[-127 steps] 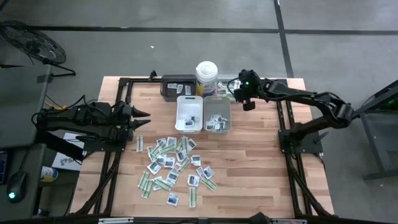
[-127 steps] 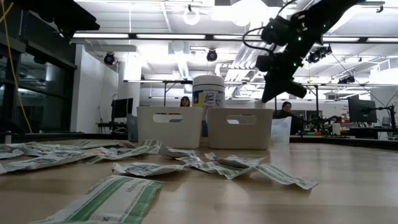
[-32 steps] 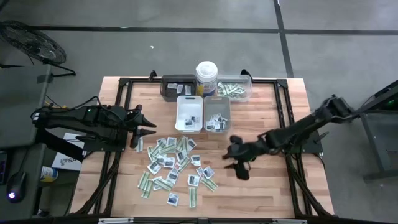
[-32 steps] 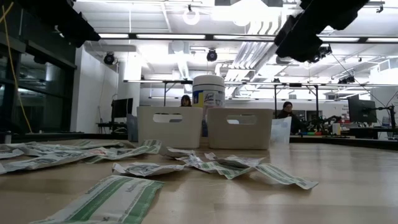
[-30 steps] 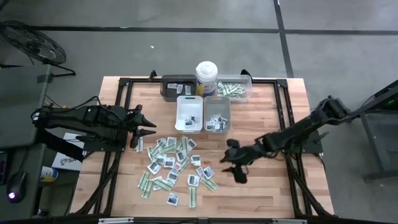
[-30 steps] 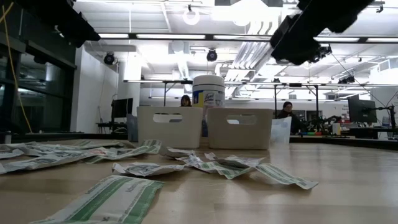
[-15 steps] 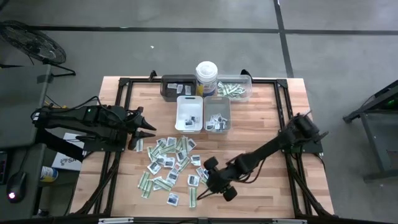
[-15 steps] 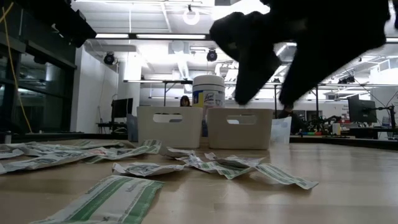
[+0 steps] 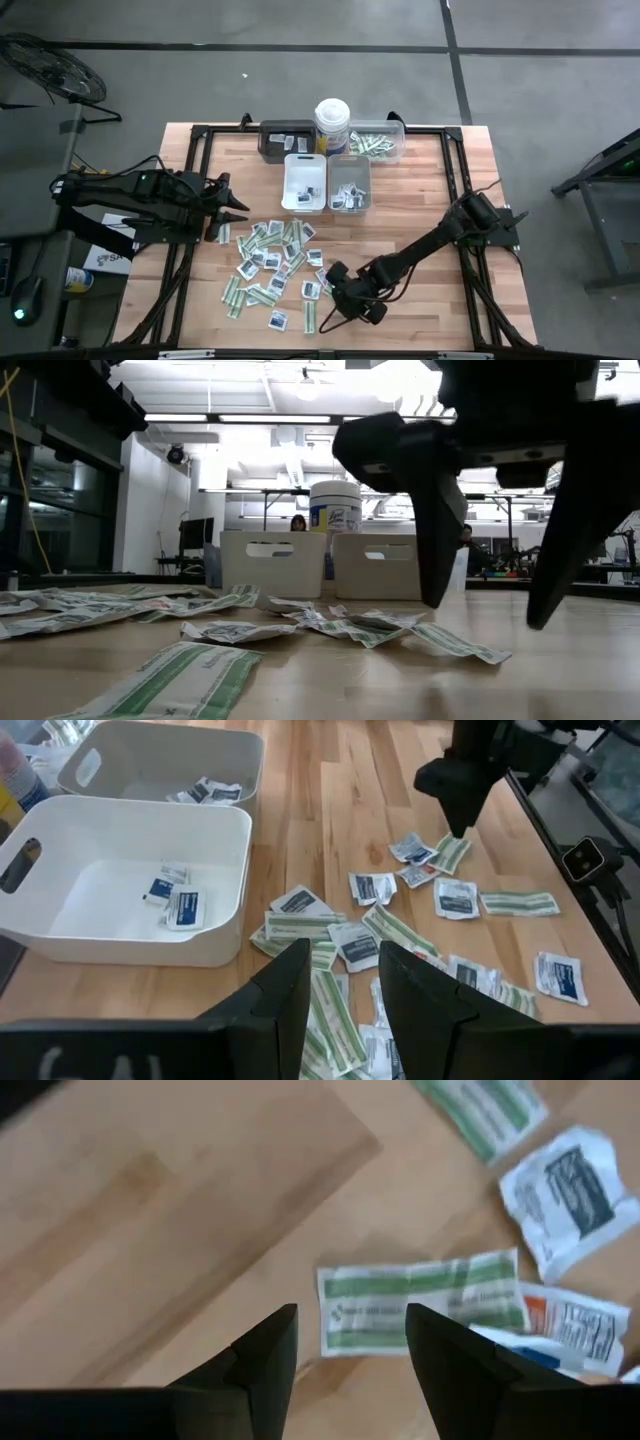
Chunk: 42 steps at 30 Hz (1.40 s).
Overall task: Pick & Place First Aid Supplies
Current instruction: Put the band aid into the transparent bin
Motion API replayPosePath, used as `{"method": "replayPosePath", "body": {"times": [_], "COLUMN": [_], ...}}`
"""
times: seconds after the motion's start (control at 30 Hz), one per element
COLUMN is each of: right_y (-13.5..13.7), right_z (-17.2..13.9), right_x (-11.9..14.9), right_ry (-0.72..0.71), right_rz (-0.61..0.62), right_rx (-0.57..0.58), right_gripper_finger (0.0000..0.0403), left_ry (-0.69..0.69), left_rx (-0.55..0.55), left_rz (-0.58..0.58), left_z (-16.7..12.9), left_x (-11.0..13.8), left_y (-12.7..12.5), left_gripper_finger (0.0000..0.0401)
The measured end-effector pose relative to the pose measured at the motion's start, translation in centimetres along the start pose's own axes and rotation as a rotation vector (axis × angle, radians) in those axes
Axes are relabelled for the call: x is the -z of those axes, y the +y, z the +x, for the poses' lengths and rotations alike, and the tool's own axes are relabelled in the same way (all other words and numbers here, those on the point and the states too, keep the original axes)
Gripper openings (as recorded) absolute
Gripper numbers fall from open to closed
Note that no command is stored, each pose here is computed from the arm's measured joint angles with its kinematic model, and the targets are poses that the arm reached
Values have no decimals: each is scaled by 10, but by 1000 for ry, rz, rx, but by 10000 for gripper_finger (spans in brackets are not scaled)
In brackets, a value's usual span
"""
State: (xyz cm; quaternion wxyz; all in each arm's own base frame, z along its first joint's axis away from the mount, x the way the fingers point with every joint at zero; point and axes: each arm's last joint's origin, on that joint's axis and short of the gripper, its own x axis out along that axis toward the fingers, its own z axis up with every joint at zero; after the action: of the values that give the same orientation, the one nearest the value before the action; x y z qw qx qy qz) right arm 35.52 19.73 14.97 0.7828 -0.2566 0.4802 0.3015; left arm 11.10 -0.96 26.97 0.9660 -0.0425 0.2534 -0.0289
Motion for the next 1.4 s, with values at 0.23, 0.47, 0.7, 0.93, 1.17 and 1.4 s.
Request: {"method": "replayPosePath", "body": {"times": [0.23,0.47,0.7,0.93,1.17,1.4], "right_y": [-9,-6,-8,-3,6,19], "right_z": [2,19,27,29,30,25], "right_x": [1,5,9,12,7,0], "right_ry": [-17,-16,18,59,42,34], "right_rz": [25,32,189,214,289,392], "right_rx": [2,-79,-93,-95,-97,-34], "right_gripper_finger": [181,181,173,119,52,7], "left_ry": [-3,-4,-4,-5,-4,-5], "left_rx": [-5,-5,-7,-11,-12,-12], "left_rz": [6,11,11,11,11,27], "left_z": [0,0,0,0,0,0], "left_x": [0,0,0,0,0,0], "left_y": [0,0,0,0,0,0], "left_gripper_finger": [119,119,119,119,119,119]}}
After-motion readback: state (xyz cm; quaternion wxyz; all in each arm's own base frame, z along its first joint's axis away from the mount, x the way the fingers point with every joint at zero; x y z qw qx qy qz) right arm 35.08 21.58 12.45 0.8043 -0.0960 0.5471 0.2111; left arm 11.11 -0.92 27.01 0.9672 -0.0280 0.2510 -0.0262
